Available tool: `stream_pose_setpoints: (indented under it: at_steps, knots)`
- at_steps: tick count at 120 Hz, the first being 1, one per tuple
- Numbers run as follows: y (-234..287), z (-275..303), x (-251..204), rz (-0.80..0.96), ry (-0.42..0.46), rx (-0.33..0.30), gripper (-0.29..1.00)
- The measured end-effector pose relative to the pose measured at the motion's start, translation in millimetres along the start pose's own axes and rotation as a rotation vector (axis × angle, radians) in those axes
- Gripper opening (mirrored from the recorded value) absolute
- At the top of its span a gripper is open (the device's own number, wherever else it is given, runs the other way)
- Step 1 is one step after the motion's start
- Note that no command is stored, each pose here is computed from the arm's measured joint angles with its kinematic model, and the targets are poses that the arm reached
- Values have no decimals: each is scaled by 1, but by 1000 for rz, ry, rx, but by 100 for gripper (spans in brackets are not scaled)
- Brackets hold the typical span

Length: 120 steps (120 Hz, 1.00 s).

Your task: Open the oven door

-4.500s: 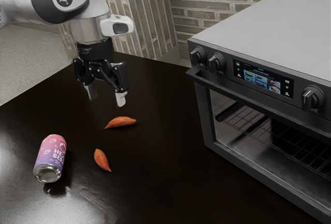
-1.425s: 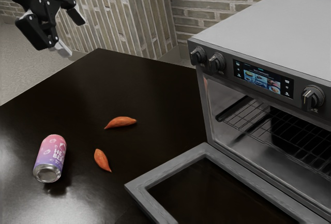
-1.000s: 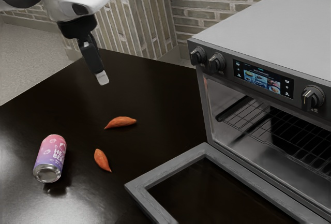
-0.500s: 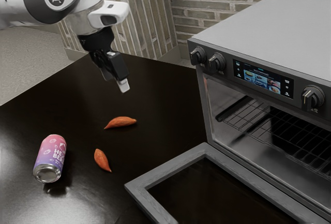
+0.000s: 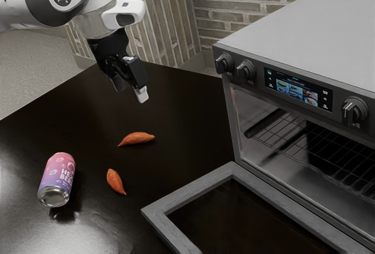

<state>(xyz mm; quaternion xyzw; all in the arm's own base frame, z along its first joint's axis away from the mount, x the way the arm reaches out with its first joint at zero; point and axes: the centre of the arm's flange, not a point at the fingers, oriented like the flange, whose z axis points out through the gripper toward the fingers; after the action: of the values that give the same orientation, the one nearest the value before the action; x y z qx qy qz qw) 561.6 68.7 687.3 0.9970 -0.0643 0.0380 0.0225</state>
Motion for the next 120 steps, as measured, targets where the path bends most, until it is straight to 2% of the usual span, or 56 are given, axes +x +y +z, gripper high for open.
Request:
stream_pose_setpoints:
  at_steps: [120]
  knots:
    - [-1,0,0,-82,0,-1,70]
